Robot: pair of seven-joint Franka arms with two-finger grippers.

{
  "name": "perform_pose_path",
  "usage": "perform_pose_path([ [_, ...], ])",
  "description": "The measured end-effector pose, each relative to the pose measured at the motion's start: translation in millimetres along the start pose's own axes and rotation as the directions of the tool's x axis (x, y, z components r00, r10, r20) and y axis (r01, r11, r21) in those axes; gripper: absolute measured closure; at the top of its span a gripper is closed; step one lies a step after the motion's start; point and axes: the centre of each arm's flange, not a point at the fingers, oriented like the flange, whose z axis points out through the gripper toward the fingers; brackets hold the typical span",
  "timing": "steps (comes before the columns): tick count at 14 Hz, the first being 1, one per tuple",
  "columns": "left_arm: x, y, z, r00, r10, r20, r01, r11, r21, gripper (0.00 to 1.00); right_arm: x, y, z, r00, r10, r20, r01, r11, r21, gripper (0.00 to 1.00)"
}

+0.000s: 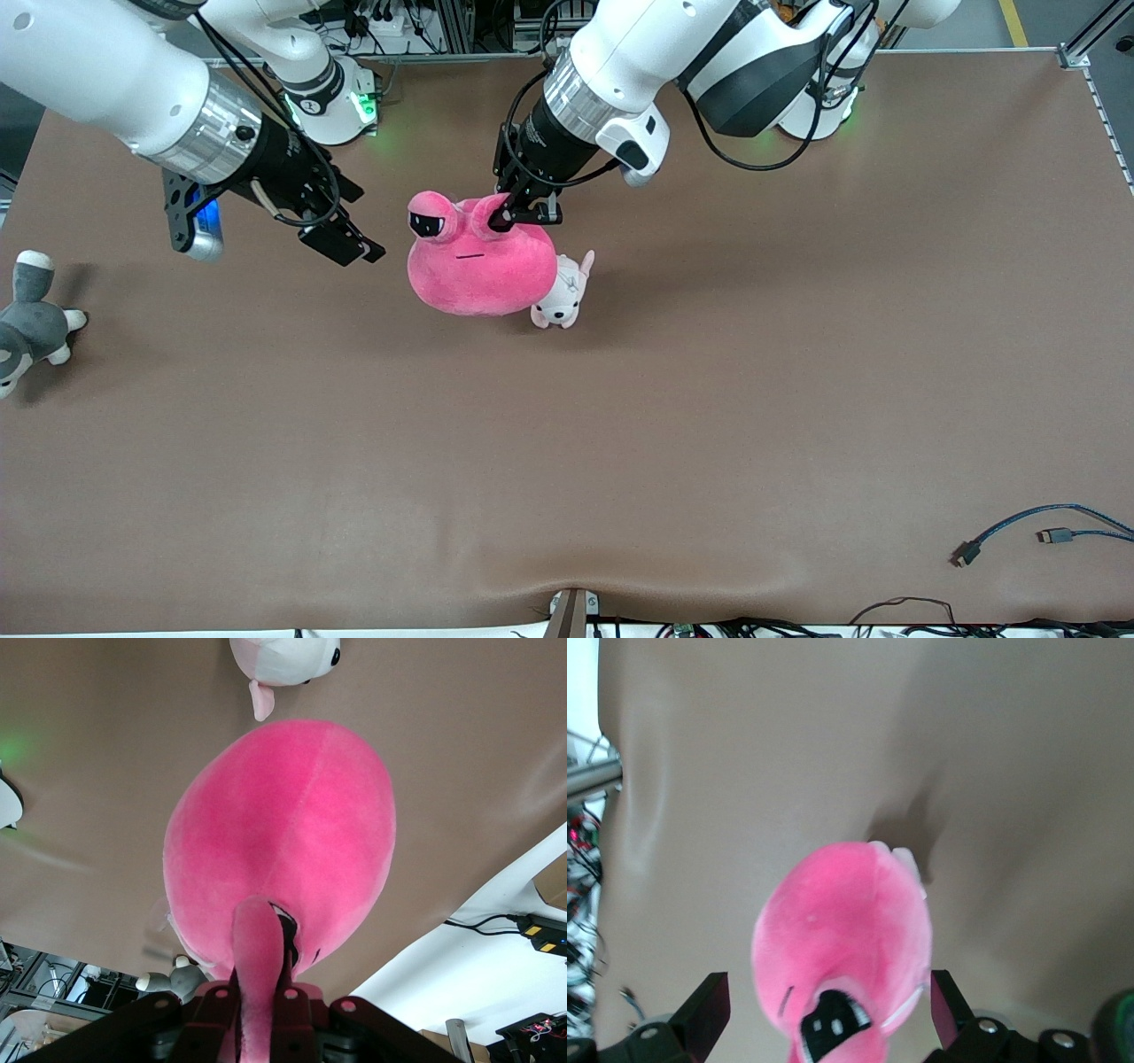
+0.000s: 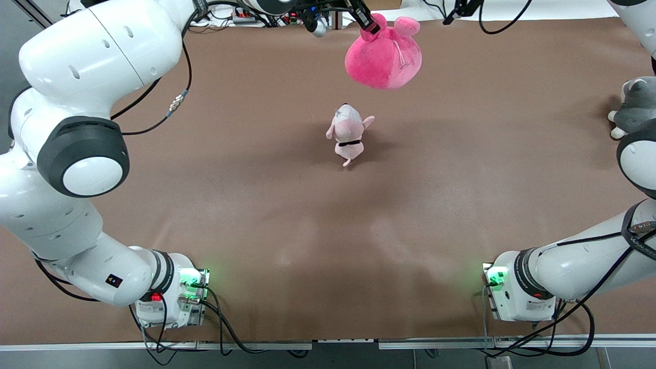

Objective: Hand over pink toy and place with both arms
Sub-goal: 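Reach the right gripper to the pink toy held by the left gripper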

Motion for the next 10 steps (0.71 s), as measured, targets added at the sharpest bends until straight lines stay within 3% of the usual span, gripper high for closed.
perform_pose_path([
  [3, 0, 0, 0, 1.0, 0.0, 0.0, 0.0, 1.0, 0.0, 0.89, -17, -1, 5, 0.988, 0.152, 0.004, -0.152, 0.988, 0.008, 0.0],
  [6, 0, 0, 0, 1.0, 0.0, 0.002, 0.0, 1.0, -0.001, 0.89, -42, 3, 19, 0.963, 0.268, 0.001, -0.268, 0.963, -0.021, 0.0],
  [10, -1, 0, -1, 1.0, 0.001, 0.005, -0.001, 1.0, -0.002, 0.89, -64, 9, 43, 0.953, 0.301, -0.034, -0.302, 0.951, -0.059, 0.0],
])
